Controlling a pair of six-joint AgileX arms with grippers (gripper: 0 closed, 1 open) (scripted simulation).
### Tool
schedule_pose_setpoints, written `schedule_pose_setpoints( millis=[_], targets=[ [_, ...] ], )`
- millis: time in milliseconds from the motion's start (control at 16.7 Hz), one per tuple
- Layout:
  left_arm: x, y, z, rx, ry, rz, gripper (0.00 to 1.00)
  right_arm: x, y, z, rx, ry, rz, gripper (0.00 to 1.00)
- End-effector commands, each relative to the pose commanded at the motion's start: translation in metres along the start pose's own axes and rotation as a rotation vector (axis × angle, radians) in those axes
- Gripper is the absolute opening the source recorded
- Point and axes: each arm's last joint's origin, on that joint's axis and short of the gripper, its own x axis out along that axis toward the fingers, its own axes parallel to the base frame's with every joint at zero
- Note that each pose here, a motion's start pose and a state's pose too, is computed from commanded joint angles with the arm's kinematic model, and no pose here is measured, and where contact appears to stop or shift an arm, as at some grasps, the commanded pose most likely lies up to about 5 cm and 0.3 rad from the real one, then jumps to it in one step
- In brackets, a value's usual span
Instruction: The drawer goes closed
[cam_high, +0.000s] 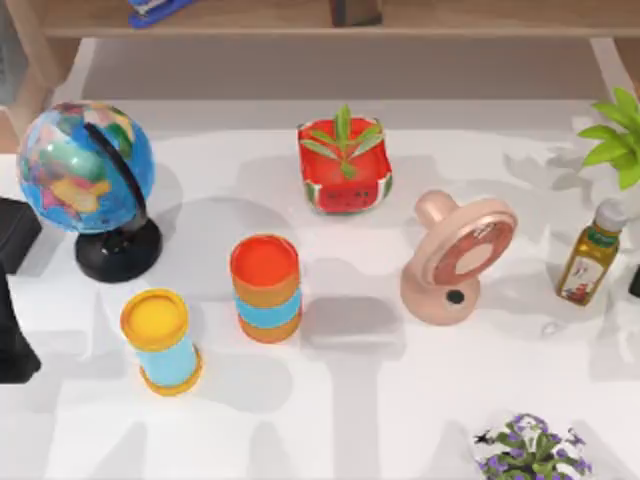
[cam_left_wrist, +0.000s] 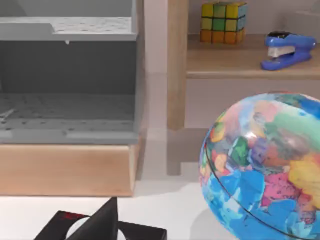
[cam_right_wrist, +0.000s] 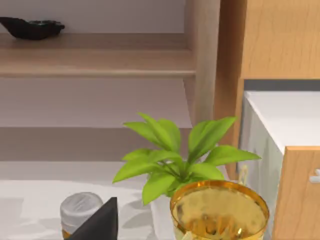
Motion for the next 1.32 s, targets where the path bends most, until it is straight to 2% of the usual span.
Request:
schedule_pose_setpoints(
  millis=[240, 540, 900, 1320],
  targets=[
    [0.000, 0.000, 0.000, 0.000, 0.000, 0.000, 1.00, 0.001, -0.001, 0.008, 0.000, -0.019, 0.001, 1.00],
    [0.000, 0.000, 0.000, 0.000, 0.000, 0.000, 1.00, 0.017, -0.009, 0.044, -0.007, -0.053, -0.003, 1.00],
    [0.000, 0.000, 0.000, 0.000, 0.000, 0.000, 1.00, 0.074, -0.037, 0.075, -0.007, -0.021, -0.004, 1.00],
    [0.000, 0.000, 0.000, 0.000, 0.000, 0.000, 1.00, 0.134, -0.080, 0.071, 0.001, 0.003, 0.001, 1.00]
  ],
)
